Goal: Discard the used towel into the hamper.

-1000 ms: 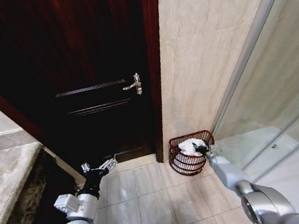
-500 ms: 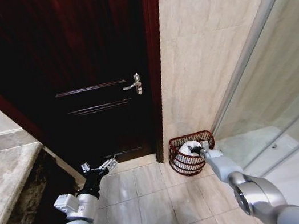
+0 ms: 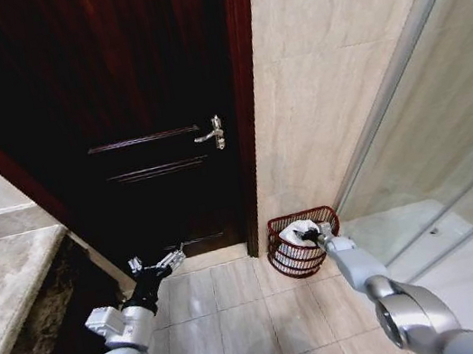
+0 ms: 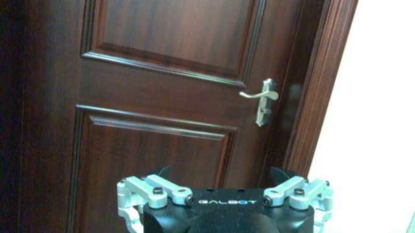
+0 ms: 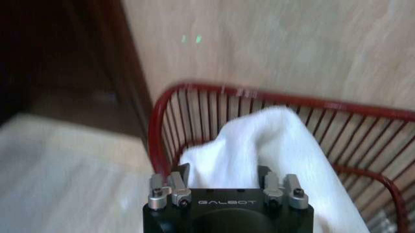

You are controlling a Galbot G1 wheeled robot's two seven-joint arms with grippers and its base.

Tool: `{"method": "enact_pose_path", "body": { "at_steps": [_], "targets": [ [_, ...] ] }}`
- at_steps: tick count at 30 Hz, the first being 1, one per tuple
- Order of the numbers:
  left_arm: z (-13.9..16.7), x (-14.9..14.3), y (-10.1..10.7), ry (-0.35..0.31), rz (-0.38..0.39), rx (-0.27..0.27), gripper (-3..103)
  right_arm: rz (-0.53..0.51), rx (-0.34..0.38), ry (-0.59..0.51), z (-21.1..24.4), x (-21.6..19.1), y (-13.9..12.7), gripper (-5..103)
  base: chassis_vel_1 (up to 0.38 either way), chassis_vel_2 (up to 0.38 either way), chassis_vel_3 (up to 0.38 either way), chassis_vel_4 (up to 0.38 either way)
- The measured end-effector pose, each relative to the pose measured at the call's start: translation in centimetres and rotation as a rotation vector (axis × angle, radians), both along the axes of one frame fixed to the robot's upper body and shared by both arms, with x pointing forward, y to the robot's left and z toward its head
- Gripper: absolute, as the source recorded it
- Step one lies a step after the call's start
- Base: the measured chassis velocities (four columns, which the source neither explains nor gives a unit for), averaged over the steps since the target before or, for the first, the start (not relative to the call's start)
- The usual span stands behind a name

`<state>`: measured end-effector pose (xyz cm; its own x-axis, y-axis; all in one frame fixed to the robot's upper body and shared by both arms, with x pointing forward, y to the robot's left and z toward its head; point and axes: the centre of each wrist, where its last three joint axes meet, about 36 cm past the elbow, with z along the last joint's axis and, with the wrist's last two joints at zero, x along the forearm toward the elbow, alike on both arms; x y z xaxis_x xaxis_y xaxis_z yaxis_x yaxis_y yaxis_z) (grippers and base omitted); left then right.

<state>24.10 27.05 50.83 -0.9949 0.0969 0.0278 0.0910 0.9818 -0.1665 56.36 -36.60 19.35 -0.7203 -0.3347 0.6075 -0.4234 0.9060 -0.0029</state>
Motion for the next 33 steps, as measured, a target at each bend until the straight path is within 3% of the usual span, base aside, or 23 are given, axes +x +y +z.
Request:
{"method": "enact_pose_path", "body": {
  "at_steps": [2, 4, 7, 10, 16, 21, 25, 29, 33],
  "targets": [
    [0.0, 0.0, 0.0, 0.0, 0.0, 0.0, 100, 0.039, -0.066, 0.01, -0.4, -0.8, -0.5, 74, 0.0, 0.0, 0.0, 0.0],
    [0.0, 0.0, 0.0, 0.0, 0.0, 0.0, 100, 0.047, -0.073, 0.008, -0.4, -1.0, -0.8, 74, 0.0, 0.0, 0.0, 0.0],
    [0.0, 0.0, 0.0, 0.0, 0.0, 0.0, 100, 0.091, -0.1, -0.023, -0.3, -2.1, -2.3, 90, 0.0, 0.0, 0.0, 0.0],
    [0.0, 0.0, 0.0, 0.0, 0.0, 0.0, 100, 0.033, -0.095, -0.109, -0.3, -2.3, -2.6, 96, 0.0, 0.0, 0.0, 0.0],
    [0.0, 0.0, 0.0, 0.0, 0.0, 0.0, 100, -0.072, -0.071, -0.253, 0.1, -2.1, -2.5, 98, 0.0, 0.0, 0.0, 0.0],
    [0.0, 0.0, 0.0, 0.0, 0.0, 0.0, 100, -0.137, -0.029, -0.323, 2.2, -2.0, -2.6, 92, 0.0, 0.0, 0.0, 0.0],
    [0.0, 0.0, 0.0, 0.0, 0.0, 0.0, 100, -0.178, 0.031, -0.367, 4.1, -4.9, -1.8, 90, 0.0, 0.0, 0.0, 0.0],
    [0.0, 0.0, 0.0, 0.0, 0.0, 0.0, 100, -0.214, 0.069, -0.397, 5.2, -7.4, -0.8, 97, 0.0, 0.0, 0.0, 0.0],
    [0.0, 0.0, 0.0, 0.0, 0.0, 0.0, 100, -0.267, 0.116, -0.466, 9.1, -10.7, 0.5, 100, 0.0, 0.0, 0.0, 0.0]
  ]
}}
